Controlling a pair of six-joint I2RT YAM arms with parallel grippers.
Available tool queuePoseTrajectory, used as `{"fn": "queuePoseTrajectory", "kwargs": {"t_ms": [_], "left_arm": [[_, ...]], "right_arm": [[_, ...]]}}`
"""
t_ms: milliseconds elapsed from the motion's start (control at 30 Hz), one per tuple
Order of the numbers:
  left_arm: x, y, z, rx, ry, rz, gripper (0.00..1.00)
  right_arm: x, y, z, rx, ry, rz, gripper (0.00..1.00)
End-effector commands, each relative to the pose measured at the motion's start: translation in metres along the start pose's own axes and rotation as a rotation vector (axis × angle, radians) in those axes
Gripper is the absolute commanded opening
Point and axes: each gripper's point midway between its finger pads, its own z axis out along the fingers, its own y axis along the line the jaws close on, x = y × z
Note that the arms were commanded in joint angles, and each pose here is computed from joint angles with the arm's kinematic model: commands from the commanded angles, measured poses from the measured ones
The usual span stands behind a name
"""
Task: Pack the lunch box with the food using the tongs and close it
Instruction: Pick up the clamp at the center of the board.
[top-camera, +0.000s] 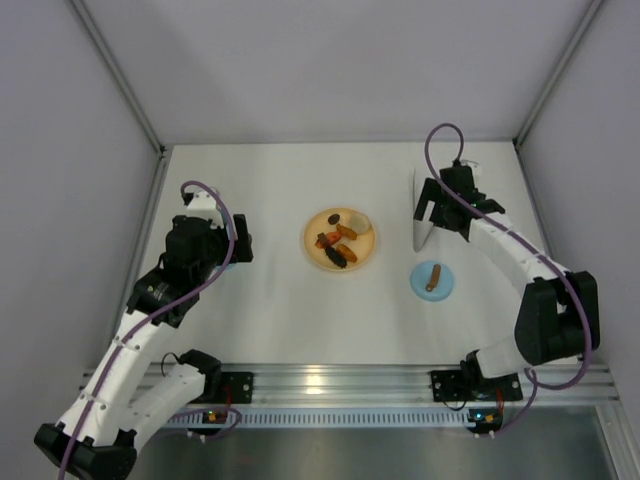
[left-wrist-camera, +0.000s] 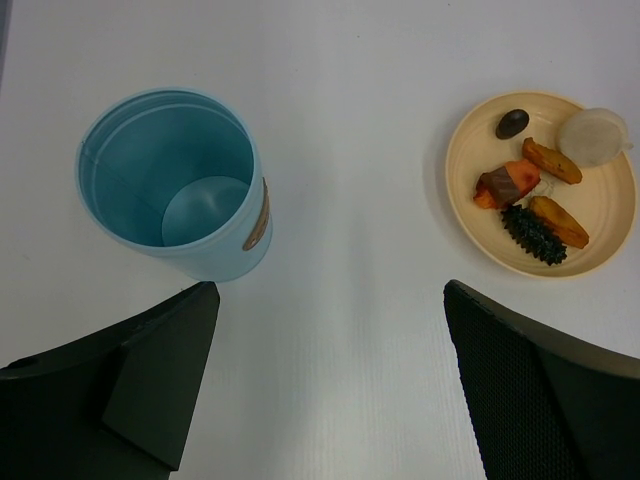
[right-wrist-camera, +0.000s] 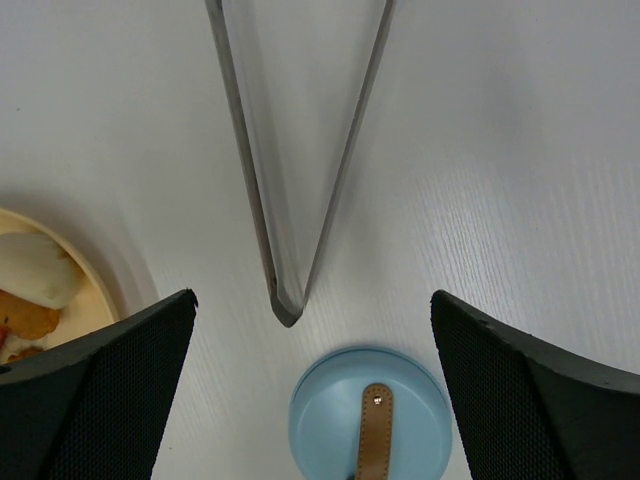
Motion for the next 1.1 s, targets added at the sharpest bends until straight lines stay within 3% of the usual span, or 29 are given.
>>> {"fn": "queuePoseTrajectory", "kwargs": {"t_ms": [0, 733, 1067], "left_arm": [[-0.016, -0.002, -0.001, 0.005, -0.062, -0.026, 0.99], [-0.013, -0.004, 0.003, 0.014, -0.042, -0.021, 0.99], [-0.010, -0.005, 0.006, 0.017, -0.029, -0.016, 0.99]], "right_arm": [[-0.032, 0.008, 0.008, 0.026, -0.093, 0.003, 1.00], [-0.056, -0.025, 0.071, 0.169, -0.023, 0.120, 0.92], [-0.046, -0.029, 0.108, 0.178, 0.045, 0.149, 0.73]]}}
